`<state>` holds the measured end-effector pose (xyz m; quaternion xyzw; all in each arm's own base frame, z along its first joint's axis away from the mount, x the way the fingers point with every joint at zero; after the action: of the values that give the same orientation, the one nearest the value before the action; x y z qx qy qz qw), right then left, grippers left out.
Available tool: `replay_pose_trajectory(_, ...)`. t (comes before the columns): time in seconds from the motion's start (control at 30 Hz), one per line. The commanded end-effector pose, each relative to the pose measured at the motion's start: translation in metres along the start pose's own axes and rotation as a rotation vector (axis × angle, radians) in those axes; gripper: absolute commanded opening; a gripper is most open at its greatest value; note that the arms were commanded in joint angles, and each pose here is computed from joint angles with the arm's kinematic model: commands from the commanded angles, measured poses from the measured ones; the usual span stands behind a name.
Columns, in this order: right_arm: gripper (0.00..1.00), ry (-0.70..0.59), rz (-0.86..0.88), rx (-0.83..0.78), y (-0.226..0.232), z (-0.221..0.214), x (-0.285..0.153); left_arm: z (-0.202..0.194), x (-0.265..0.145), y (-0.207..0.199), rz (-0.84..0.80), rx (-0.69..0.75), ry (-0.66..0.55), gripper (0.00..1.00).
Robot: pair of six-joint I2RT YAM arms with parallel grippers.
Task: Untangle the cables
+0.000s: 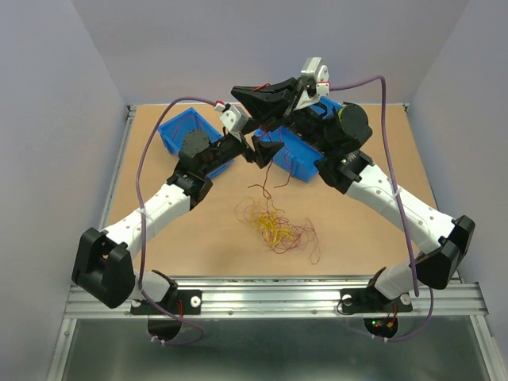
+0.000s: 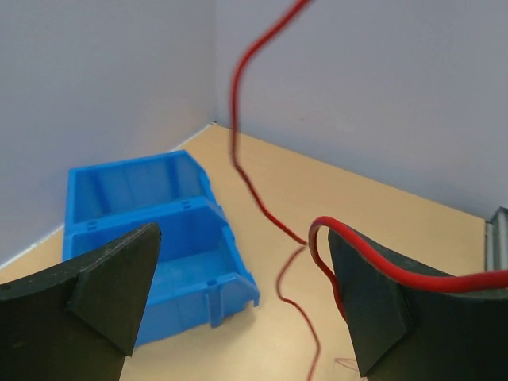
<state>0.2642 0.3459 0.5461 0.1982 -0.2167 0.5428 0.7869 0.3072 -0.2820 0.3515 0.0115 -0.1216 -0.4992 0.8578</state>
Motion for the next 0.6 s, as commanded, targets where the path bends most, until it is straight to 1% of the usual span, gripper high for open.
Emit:
replay_pose_trajectory(0.0, 0.0, -0.048, 0.068, 0.034, 0.016, 0.014, 0.001, 0.061, 0.01, 0.025, 0.133, 0.071, -0.183, 0.99)
replay_pose_trajectory(0.17, 0.01, -0.047, 0.086, 0.054, 0.022, 0.017, -0.003, 0.069, 0.017, 0.017, 0.048, 0.097, -0.225, 0.99)
replay_pose_trajectory(0.3, 0.01, -0.059, 0.109, 0.078, 0.028, 0.024, -0.006, 0.07, 0.022, 0.01, -0.019, 0.09, -0.245, 0.98)
replay_pose_trajectory(0.33, 0.01, -0.061, 0.113, 0.083, 0.03, 0.025, -0.007, 0.068, 0.024, 0.004, -0.063, 0.087, -0.244, 0.94)
replay_pose_trajectory(0.4, 0.0, -0.07, 0.124, 0.093, 0.033, 0.03, -0.008, 0.069, 0.025, -0.001, -0.099, 0.075, -0.255, 0.85)
replay_pose_trajectory(0.43, 0.01, -0.076, 0.126, 0.094, 0.034, 0.033, -0.008, 0.067, 0.025, -0.003, -0.117, 0.071, -0.253, 0.76)
replay_pose_trajectory(0.47, 0.0, -0.077, 0.127, 0.098, 0.034, 0.033, -0.009, 0.066, 0.026, -0.003, -0.123, 0.071, -0.25, 0.71)
replay_pose_trajectory(0.57, 0.01, -0.091, 0.139, 0.112, 0.038, 0.041, -0.008, 0.058, 0.027, -0.003, -0.122, 0.072, -0.238, 0.61)
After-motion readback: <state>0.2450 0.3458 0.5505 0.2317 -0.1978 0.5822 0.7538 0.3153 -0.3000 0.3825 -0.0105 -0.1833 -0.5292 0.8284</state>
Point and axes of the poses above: each gripper's point midway between its finger pads, its own x axis out along the fingers, its own y axis along the line the jaws close on, z = x × y, the point moved 3 cm from there along -x, back along the fingers, and after that the axes turned 11 degrees about x, right-handed, at the moved point
